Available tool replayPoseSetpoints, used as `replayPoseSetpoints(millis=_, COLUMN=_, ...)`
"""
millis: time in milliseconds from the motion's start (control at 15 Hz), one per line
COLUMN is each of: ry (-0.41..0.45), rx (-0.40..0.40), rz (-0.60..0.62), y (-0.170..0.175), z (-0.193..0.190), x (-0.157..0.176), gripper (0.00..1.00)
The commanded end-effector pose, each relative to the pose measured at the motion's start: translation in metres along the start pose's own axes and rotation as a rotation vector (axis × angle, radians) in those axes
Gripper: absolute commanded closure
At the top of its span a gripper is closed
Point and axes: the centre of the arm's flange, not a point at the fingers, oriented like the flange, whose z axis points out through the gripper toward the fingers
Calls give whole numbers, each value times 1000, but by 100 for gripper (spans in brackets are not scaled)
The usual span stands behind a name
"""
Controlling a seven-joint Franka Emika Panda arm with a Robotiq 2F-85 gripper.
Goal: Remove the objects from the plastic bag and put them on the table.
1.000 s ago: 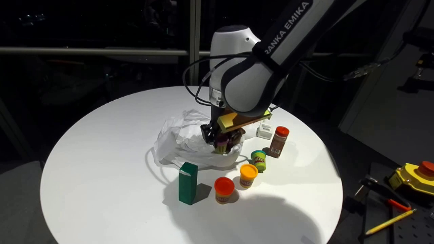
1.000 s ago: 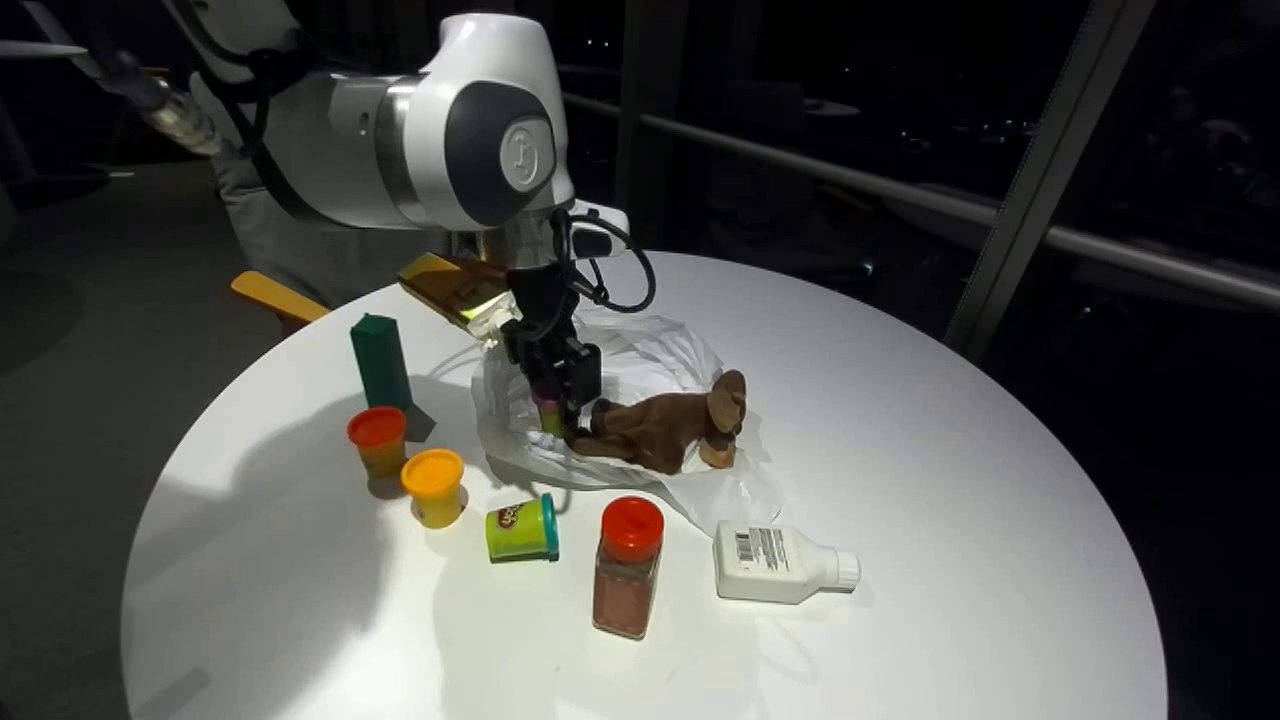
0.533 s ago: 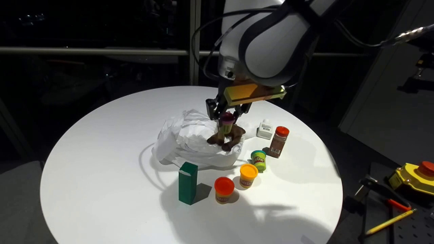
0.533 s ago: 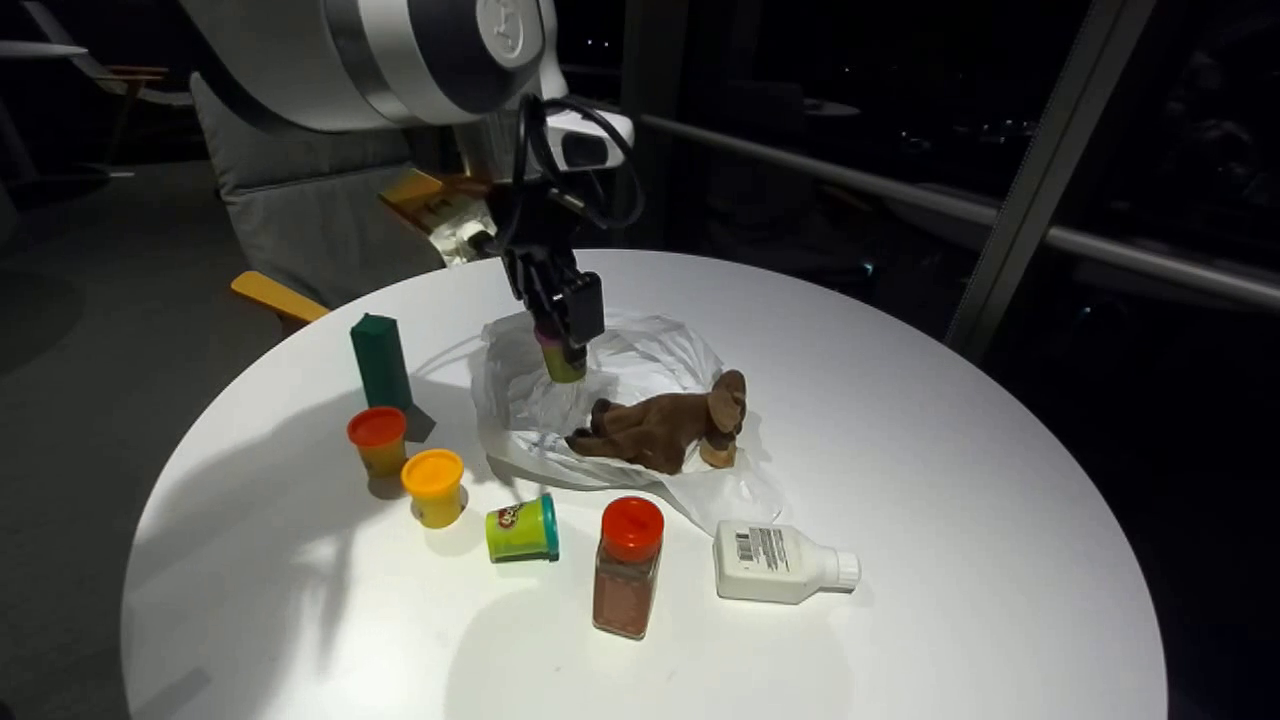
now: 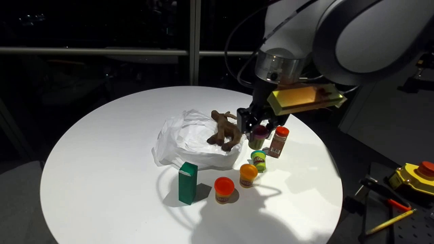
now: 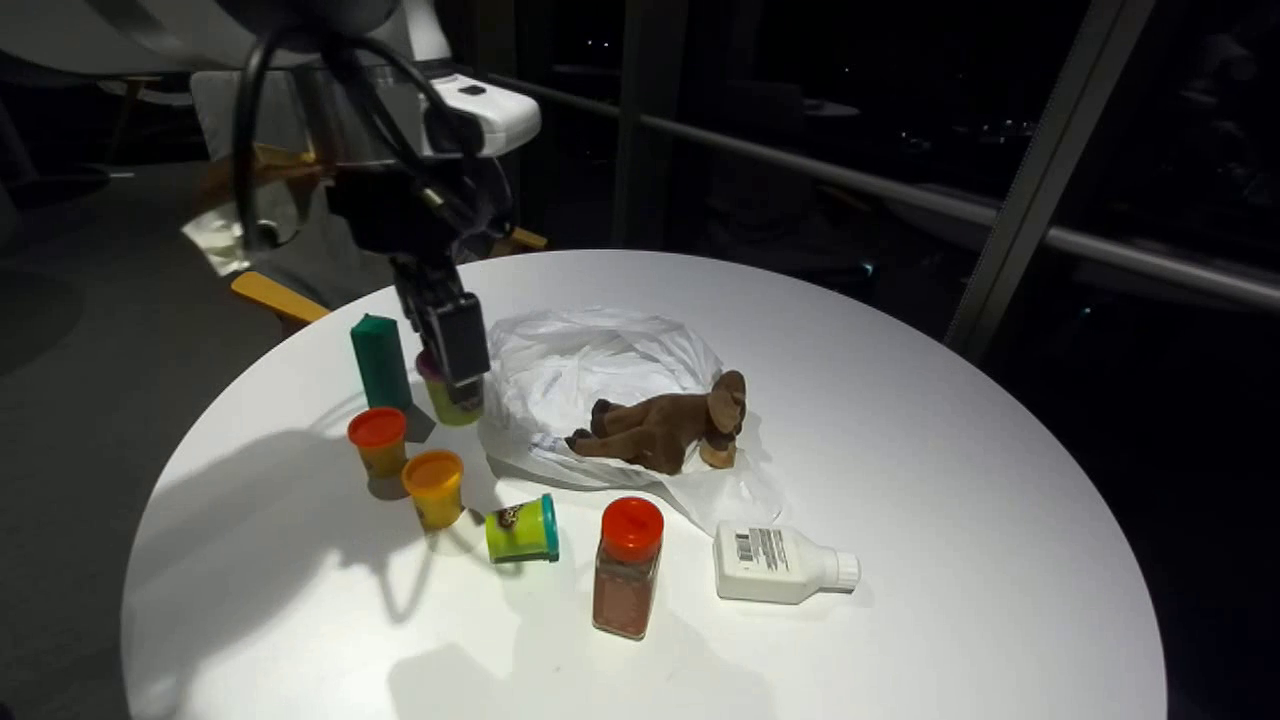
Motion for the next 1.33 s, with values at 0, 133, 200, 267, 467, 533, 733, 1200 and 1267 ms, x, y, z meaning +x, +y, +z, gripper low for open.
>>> replayPoseSetpoints(millis=0, ry=1, rx=72, rz=33, y=15, z=7, x=-39, gripper=75)
replayPoseSetpoints(millis=133, ry=-11, rx=73, rz=57, y=13, z=31, x=-44, gripper=75)
replayPoseSetpoints(millis=200, ry=-24, rx=79, rz=65, y=12, z=44, x=-45, gripper=75)
replayPoseSetpoints(millis=267, ry=-32, rx=78, rz=75, y=13, z=54, x=-47, gripper=75)
replayPoseSetpoints(millis=467, ry=-55, rx=41, rz=83, y=17, z=77, x=-51, gripper=75)
replayPoseSetpoints(millis=533, ry=-62, rx=33, rz=77, y=18, z=82, x=-54, gripper=75)
replayPoseSetpoints(millis=733, ry=-78, rx=26, rz=59, y=22, z=88, x=-62, gripper=75)
replayPoseSetpoints(millis=1200, ry=-28, rx=54, rz=8, y=20, z=109, x=-57, gripper=75)
replayPoseSetpoints(millis=1267, ry=-25, rx=51, rz=-4, y=20, z=112, x=-56, gripper=75)
